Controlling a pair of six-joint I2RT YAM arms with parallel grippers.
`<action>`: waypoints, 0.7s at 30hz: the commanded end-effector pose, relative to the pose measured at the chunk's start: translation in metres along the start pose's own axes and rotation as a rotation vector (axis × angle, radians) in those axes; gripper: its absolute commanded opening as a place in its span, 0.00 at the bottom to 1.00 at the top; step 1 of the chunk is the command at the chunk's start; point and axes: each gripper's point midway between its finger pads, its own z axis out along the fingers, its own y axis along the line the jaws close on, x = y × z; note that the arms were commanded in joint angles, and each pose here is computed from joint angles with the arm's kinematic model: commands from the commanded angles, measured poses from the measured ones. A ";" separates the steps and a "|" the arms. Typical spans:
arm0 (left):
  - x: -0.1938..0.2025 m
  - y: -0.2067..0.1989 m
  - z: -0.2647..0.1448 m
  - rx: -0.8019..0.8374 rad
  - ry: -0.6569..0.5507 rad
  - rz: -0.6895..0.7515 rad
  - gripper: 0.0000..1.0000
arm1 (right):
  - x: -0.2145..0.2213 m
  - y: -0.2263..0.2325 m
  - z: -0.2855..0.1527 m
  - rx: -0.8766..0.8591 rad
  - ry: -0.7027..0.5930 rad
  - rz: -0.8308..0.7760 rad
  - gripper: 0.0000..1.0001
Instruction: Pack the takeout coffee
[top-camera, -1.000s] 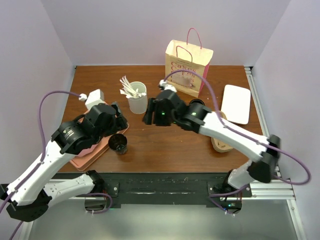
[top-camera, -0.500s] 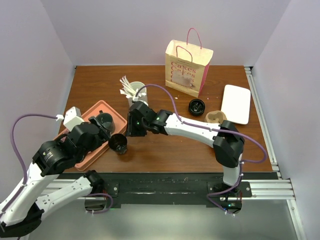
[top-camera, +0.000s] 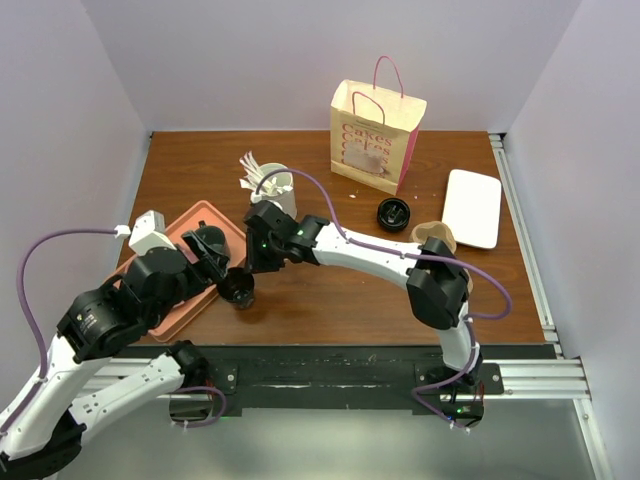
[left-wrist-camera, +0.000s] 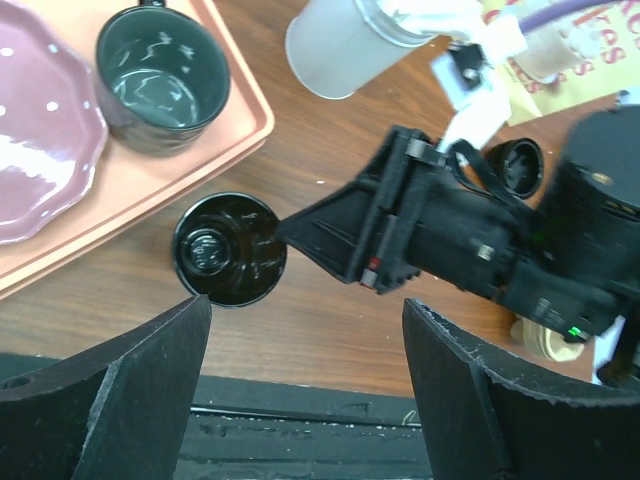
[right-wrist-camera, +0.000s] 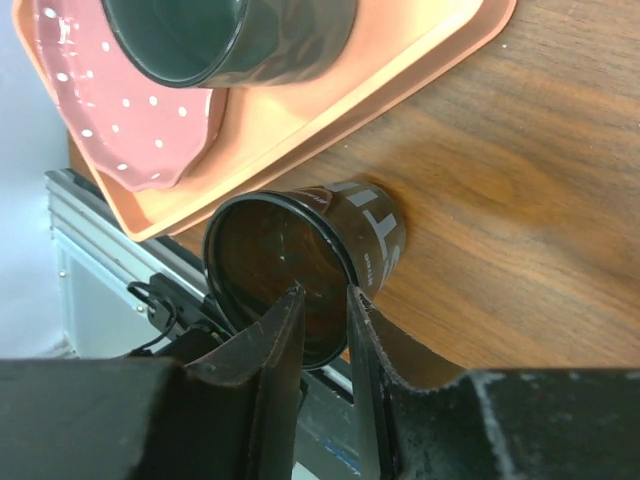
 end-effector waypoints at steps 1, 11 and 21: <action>-0.006 -0.010 -0.002 0.051 -0.019 0.013 0.82 | 0.002 0.002 -0.001 0.021 0.023 -0.027 0.27; -0.011 -0.008 -0.011 0.076 -0.035 -0.001 0.83 | 0.006 -0.007 0.003 0.078 0.030 -0.044 0.17; 0.017 -0.009 -0.001 0.115 0.057 0.047 0.80 | -0.008 -0.013 -0.043 0.118 -0.034 -0.044 0.00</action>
